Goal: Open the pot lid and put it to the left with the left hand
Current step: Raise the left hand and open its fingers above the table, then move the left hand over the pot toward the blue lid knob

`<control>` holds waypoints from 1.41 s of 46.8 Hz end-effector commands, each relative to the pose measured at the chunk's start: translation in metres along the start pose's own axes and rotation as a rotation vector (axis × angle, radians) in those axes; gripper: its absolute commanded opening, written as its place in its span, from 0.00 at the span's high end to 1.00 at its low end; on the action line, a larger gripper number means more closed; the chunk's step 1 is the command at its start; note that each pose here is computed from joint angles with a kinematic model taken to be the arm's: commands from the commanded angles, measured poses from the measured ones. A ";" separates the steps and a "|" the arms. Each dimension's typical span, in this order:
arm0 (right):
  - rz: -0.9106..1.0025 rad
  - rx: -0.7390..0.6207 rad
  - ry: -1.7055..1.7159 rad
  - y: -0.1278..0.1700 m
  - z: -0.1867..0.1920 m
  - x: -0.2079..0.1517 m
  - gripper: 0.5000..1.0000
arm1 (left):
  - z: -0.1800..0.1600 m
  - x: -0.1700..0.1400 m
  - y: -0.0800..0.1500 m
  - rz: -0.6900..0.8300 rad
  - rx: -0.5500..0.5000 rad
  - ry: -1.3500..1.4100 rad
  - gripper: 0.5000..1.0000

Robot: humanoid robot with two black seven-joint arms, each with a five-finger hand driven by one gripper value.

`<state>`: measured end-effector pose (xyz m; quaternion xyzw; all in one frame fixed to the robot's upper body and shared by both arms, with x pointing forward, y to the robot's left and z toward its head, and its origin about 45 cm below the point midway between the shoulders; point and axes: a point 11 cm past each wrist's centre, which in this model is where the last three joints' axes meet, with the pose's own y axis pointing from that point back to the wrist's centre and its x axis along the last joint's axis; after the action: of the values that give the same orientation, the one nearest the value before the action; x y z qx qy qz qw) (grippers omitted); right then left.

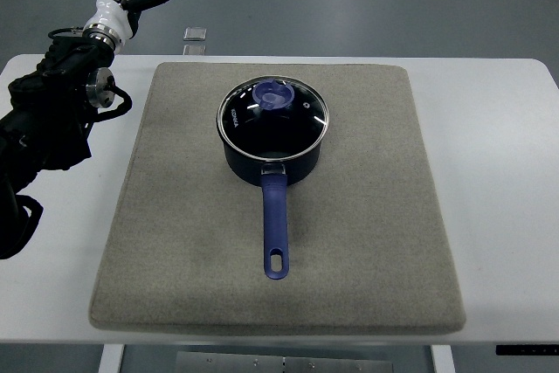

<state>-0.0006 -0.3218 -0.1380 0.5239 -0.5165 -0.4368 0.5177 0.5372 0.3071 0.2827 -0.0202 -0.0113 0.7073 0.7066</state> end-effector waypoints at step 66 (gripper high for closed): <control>0.000 0.001 0.000 0.000 -0.001 0.000 0.17 | 0.049 -0.058 -0.011 -0.453 -0.063 -0.587 0.02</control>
<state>-0.0003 -0.3218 -0.1380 0.5240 -0.5166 -0.4367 0.5176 0.5464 0.2571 0.3244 0.1445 -0.2067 0.5452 0.7995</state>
